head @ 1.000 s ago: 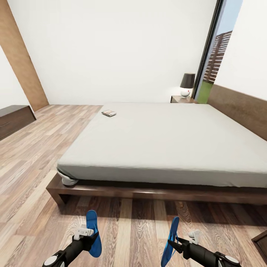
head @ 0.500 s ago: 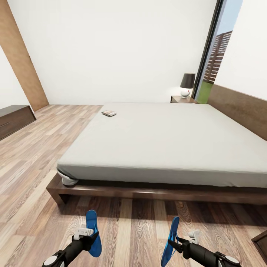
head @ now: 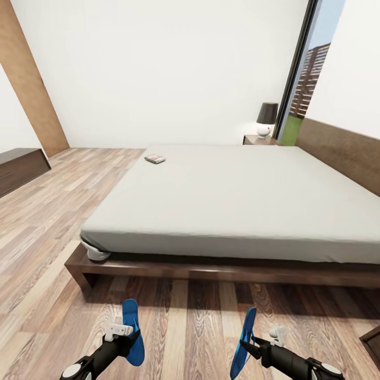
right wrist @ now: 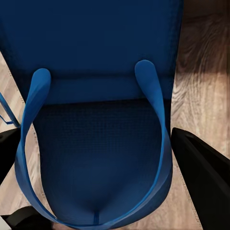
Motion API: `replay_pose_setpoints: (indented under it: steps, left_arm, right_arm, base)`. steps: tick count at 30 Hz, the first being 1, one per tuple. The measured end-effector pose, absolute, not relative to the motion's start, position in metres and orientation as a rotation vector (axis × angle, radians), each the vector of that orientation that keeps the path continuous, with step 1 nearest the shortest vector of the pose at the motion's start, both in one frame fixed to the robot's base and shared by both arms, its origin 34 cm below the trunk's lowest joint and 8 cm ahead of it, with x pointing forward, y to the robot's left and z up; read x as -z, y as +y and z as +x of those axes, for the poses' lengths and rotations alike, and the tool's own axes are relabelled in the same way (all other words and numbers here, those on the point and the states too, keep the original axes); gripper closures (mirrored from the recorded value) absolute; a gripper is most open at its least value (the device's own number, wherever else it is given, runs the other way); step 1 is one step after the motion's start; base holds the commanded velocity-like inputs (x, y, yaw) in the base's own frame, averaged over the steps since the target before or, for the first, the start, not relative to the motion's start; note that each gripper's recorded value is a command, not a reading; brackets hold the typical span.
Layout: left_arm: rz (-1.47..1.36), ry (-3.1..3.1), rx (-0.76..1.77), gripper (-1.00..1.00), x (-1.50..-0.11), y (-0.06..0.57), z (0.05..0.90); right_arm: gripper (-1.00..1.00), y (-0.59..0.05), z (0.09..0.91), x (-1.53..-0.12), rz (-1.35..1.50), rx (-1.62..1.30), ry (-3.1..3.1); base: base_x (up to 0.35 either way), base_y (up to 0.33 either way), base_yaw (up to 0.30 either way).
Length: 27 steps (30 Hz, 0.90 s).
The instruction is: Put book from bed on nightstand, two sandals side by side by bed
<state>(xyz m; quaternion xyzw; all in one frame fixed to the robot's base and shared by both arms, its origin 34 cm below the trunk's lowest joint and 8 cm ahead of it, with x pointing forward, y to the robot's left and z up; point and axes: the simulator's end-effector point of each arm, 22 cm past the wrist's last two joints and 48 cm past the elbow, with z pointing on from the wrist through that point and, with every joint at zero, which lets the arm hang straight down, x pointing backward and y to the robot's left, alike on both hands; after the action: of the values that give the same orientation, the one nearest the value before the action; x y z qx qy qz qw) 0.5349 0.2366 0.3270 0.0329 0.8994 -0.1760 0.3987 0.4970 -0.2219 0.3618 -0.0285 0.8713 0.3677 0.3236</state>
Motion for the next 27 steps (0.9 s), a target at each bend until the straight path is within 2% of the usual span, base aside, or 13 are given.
replay_pose_setpoints:
  steps: [8,17,22,27]
  left_arm:
    - [0.08,2.275,0.444,1.0,-0.325,0.237,0.535]
    - [0.079,2.273,0.443,1.0,-0.326,0.238,0.536]
    - [0.077,2.272,0.442,1.0,-0.326,0.239,0.536]
    - [0.076,2.271,0.442,1.0,-0.327,0.24,0.537]
  right_arm:
    - [1.0,-0.282,0.523,-0.339,0.034,-0.62,2.369]
    - [1.0,-0.341,0.565,-0.395,0.154,-0.491,2.43]
    - [1.0,-0.354,0.561,-0.409,0.277,-0.493,2.52]
    - [1.0,-0.39,0.536,-0.387,0.231,-0.232,2.689]
  base:
    - [0.0,0.0,0.0]
    - [0.0,0.0,0.0]
    - [0.0,0.0,0.0]
    - [0.0,0.0,0.0]
